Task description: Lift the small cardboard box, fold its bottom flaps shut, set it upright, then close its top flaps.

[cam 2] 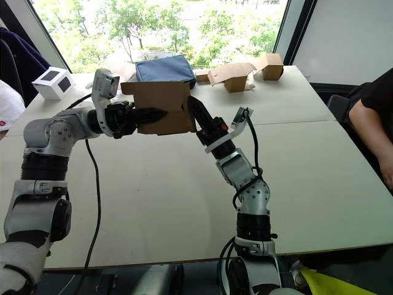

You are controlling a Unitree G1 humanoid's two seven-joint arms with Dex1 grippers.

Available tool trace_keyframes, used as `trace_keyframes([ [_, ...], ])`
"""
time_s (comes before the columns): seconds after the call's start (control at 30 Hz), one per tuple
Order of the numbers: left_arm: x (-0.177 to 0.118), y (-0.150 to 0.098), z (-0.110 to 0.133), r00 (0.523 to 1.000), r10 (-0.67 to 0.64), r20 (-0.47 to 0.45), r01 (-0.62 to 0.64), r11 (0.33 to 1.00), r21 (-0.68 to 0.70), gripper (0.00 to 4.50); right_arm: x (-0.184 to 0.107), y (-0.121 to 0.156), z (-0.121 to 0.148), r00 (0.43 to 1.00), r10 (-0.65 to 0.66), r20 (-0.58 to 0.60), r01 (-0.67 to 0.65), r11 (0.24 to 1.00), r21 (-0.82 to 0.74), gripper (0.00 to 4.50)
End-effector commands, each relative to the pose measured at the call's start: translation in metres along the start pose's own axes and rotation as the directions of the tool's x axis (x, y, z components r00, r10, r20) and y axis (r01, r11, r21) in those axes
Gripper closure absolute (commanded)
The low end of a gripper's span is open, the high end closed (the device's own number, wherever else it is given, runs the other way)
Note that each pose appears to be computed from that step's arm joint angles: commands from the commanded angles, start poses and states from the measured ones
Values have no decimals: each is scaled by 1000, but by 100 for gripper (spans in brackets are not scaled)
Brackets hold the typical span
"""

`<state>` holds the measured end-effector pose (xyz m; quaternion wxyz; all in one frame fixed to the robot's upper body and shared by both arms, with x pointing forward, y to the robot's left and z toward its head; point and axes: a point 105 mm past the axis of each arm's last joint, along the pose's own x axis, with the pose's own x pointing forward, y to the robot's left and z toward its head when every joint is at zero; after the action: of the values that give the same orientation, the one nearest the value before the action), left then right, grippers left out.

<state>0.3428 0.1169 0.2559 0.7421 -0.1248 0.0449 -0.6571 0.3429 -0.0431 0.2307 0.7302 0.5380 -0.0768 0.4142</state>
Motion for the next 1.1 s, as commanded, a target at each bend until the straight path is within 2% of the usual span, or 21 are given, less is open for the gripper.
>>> trace_keyframes([
  [0.03,1,-6,9,1000,-21,-6,21,999,43,450,12,13,-10,999,49,8,-50,999,21,356],
  [0.27,-2,-5,9,1000,-12,-8,13,999,44,450,9,10,-5,998,55,-1,-55,997,-53,356],
  [0.53,-2,-6,18,999,-24,35,22,999,47,450,-10,15,-10,993,88,-83,-98,988,-122,356],
  [0.9,5,-9,19,997,-58,44,56,997,43,450,-21,7,-27,994,39,-102,-44,998,-51,356],
  [1.1,7,-7,11,998,-54,17,53,998,40,450,-7,7,-24,1000,19,-24,-19,1000,13,356],
])
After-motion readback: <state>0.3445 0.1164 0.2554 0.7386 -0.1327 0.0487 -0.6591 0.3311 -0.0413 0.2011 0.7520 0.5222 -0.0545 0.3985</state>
